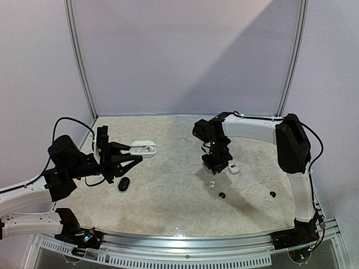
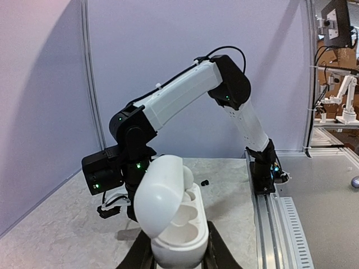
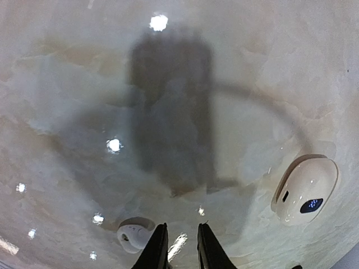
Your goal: Insert the wireless bluetooth earbuds into the charging case
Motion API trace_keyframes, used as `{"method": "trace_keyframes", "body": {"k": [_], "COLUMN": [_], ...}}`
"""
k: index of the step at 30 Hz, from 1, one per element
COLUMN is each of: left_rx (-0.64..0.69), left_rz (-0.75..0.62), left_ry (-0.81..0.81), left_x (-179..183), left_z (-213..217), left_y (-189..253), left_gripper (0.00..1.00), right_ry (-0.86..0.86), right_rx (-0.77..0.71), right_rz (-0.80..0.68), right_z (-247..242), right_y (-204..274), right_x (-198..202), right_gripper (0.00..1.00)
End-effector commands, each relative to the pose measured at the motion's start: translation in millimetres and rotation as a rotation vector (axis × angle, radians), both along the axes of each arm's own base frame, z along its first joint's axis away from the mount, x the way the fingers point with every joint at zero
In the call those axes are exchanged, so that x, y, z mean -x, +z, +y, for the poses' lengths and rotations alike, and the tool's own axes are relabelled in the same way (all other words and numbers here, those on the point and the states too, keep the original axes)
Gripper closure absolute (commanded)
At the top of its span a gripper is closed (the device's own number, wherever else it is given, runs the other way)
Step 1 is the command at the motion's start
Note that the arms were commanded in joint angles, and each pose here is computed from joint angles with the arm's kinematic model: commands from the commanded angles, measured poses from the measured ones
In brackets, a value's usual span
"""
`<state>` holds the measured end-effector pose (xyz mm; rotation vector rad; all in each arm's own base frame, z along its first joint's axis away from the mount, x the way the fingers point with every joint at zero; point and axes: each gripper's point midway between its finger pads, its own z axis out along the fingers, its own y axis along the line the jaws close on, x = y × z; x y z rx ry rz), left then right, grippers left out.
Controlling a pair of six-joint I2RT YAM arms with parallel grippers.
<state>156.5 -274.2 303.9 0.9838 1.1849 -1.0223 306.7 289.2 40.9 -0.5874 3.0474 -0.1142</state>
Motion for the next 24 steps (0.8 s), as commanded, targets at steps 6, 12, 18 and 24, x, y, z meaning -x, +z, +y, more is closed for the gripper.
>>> {"method": "trace_keyframes", "body": {"k": [6,12,18,24], "left_rx": [-0.010,-0.007,-0.008,-0.009], "left_rz": [-0.004,-0.006,-0.008,-0.014], "left_ry": [0.015,0.011,0.011,0.012], "left_x": [-2,-2,-2,-1], "left_z": [3,3,3,3], "left_y": [-4,-4,-4,-3], "left_gripper": [1.00,1.00,1.00,1.00], "right_ry": [0.041,0.006,0.010,0.019], "right_rx": [-0.087,-0.099,-0.078,-0.184], "right_rz": [0.119,0.090,0.043,0.059], "right_z": [4,1,4,27], "right_y": [-37,-36,-35,-35], "right_x": [22,21,6,4], "right_gripper": [0.88,0.89,0.92,0.92]}}
